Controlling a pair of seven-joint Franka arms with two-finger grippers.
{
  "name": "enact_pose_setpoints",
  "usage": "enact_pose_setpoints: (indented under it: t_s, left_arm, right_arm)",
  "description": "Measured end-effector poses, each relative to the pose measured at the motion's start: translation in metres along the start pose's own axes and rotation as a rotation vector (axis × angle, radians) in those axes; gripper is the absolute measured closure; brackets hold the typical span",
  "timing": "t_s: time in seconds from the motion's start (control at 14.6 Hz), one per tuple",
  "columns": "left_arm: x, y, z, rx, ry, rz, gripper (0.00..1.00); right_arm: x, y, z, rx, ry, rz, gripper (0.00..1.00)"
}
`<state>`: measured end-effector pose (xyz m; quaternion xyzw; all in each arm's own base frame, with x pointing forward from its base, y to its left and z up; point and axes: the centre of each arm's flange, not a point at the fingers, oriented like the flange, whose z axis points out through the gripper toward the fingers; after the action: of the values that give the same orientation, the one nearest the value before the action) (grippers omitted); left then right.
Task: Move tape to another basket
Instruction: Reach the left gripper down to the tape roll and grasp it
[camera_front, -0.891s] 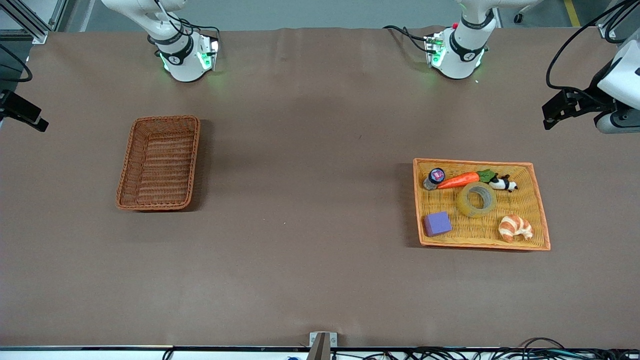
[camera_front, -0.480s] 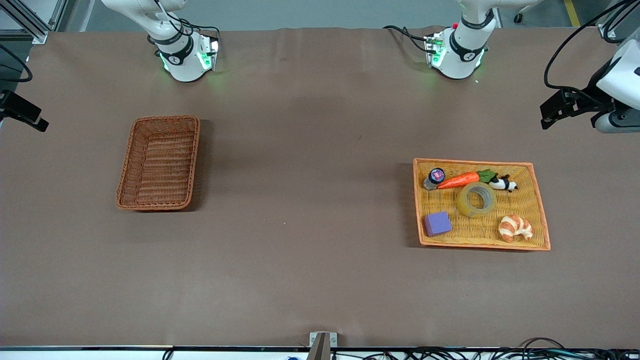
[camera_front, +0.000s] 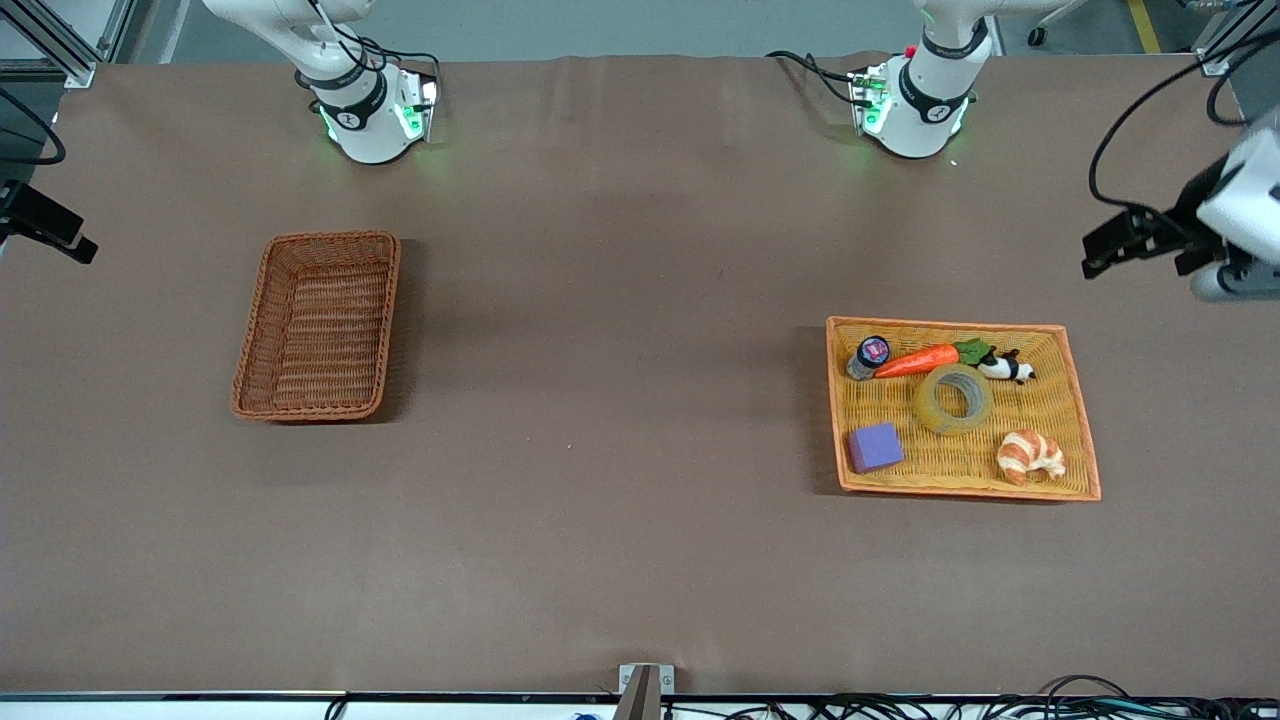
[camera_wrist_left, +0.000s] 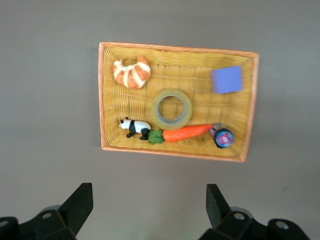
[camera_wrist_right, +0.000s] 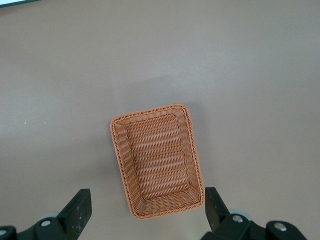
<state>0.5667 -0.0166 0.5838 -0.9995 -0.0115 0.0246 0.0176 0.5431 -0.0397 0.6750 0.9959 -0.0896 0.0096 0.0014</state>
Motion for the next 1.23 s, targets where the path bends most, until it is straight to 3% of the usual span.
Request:
enact_pose_setpoints:
  t_s: [0.55, 0.89, 1.03, 1.17, 1.23]
  left_arm:
    - [0.025, -0.005, 0.19, -0.018, 0.063, -0.007, 0.0]
    - [0.036, -0.001, 0.279, -0.031, 0.044, -0.003, 0.0]
    - [0.039, 0.0, 0.306, -0.036, 0.052, -0.003, 0.05]
    - [0.041, 0.001, 0.327, -0.04, 0.05, -0.003, 0.21]
    - [0.041, 0.002, 0.337, -0.041, 0.045, -0.003, 0.22]
  right_arm:
    - [0.0, 0.0, 0.0, 0.0, -0.001, 0.0, 0.0]
    - [0.0, 0.0, 0.0, 0.0, -0.001, 0.0, 0.0]
    - [0.0, 0.0, 0.0, 0.0, -0.001, 0.0, 0.0]
    - [0.0, 0.0, 0.001, 0.0, -0.001, 0.0, 0.0]
    - [0.0, 0.0, 0.0, 0.0, -0.001, 0.0, 0.0]
